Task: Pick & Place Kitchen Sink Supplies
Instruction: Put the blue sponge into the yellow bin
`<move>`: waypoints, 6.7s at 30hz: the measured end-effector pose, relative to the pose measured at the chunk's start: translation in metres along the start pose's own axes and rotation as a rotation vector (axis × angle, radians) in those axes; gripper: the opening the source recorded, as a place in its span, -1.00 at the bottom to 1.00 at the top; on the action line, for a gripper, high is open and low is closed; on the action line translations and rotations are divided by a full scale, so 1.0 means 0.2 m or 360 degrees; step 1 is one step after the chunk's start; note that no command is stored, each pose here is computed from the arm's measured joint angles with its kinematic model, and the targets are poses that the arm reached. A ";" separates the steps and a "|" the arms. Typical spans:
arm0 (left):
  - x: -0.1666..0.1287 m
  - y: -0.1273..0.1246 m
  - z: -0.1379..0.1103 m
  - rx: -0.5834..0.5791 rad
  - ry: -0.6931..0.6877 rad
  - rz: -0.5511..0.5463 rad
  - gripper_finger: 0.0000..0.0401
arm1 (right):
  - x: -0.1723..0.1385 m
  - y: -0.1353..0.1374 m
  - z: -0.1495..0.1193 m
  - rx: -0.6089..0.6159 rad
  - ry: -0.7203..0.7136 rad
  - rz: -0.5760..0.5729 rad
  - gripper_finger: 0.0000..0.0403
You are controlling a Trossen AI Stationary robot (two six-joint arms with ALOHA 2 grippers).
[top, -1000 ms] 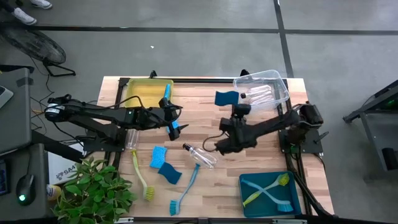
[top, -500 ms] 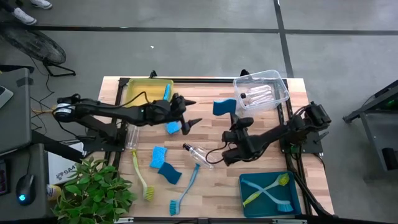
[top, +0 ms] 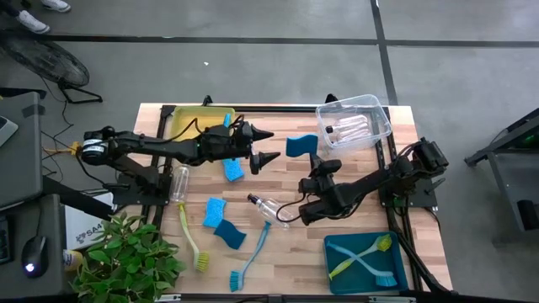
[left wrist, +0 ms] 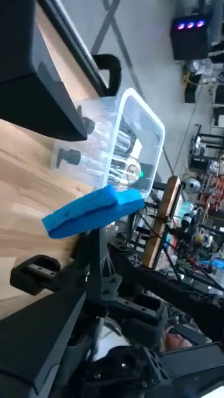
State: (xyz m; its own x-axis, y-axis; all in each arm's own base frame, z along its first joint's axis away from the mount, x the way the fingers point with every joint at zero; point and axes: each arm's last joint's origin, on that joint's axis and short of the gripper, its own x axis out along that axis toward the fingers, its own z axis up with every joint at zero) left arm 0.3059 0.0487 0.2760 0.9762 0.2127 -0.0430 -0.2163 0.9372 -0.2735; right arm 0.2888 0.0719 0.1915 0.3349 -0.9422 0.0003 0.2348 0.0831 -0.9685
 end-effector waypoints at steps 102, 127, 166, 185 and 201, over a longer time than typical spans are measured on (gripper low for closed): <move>0.03 0.01 -0.03 -0.0556 -0.0008 0.0018 -0.95 | 0.03 -0.05 0.22 -0.0108 -0.0032 0.0078 -0.30; 0.02 0.06 -0.04 -0.0054 -0.0090 0.0572 -0.95 | -0.26 -0.35 0.18 0.0594 -0.0240 0.0112 0.07; -0.17 0.22 -0.25 0.0363 0.0141 0.2065 -0.95 | -0.18 -0.35 0.17 0.0815 -0.0263 0.0278 0.06; -0.25 0.28 -0.21 0.0360 0.0265 0.2133 -0.95 | -0.18 -0.33 0.14 0.0795 -0.0259 0.0313 0.06; -0.48 0.32 -0.28 0.0071 -0.0137 0.1458 -0.95 | -0.13 -0.32 0.15 0.0839 -0.0245 0.0391 0.06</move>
State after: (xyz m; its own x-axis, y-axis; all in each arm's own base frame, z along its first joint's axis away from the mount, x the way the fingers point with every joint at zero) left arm 0.1991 0.0731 0.2088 0.4188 0.8952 -0.1525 -0.9064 0.4018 -0.1302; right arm 0.2915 0.1008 0.2608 0.5559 -0.8204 -0.1337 0.5415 0.4795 -0.6905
